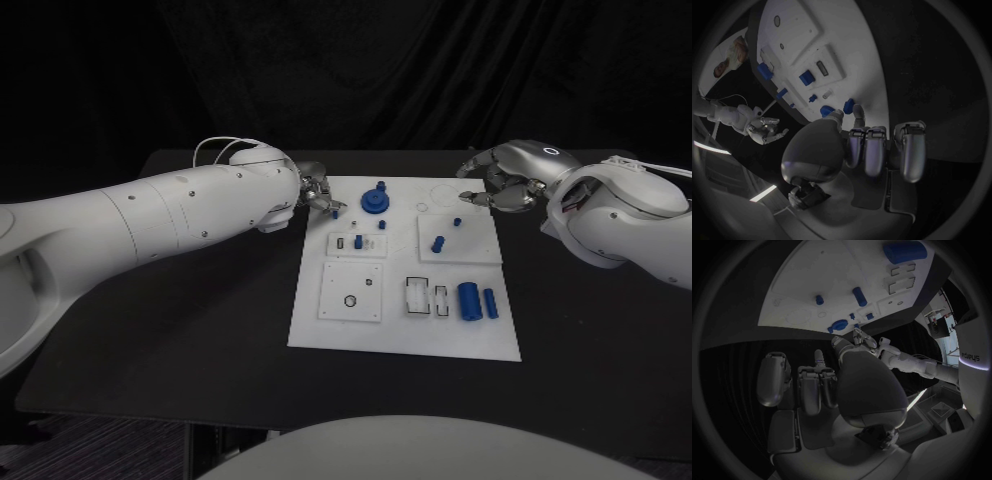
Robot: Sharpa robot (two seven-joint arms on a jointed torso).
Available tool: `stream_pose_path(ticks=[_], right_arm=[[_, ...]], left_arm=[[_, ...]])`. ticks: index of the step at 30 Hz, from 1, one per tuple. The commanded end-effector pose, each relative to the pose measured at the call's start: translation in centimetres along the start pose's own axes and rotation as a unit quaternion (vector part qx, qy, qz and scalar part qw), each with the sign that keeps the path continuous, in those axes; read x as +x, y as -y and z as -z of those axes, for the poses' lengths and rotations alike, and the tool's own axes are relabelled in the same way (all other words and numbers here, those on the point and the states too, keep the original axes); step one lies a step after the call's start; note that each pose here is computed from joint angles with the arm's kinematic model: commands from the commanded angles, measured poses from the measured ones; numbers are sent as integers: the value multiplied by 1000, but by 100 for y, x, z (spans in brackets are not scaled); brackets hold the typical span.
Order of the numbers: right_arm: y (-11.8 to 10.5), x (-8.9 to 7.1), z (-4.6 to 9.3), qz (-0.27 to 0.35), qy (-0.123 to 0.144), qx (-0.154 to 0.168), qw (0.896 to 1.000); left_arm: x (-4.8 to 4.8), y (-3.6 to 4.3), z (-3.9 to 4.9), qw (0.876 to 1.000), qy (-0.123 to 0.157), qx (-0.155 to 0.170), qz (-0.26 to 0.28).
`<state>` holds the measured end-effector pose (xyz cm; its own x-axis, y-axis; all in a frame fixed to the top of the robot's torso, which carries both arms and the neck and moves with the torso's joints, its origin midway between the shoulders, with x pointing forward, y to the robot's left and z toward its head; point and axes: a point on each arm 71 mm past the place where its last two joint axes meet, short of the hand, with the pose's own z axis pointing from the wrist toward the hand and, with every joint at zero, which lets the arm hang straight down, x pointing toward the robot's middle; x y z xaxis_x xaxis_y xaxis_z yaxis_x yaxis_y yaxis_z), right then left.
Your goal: Assemble the parts on the task board
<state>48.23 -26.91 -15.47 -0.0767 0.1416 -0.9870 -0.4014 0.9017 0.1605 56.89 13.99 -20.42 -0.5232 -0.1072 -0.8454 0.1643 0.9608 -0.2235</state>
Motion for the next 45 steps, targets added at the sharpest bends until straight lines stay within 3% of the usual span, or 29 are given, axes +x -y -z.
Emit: stream_pose_path(ticks=[1, 33, 45], right_arm=[[13, 9, 3, 1, -1, 6, 1000], [12, 14, 1, 1, -3, 8, 1000], [26, 14, 13, 1, -5, 11, 1000]], left_arm=[[20, 31, -4, 1000, -5, 13, -1], [61, 17, -8, 1000, -16, 16, -3], [28, -29, 42, 999, 16, 33, 10]])
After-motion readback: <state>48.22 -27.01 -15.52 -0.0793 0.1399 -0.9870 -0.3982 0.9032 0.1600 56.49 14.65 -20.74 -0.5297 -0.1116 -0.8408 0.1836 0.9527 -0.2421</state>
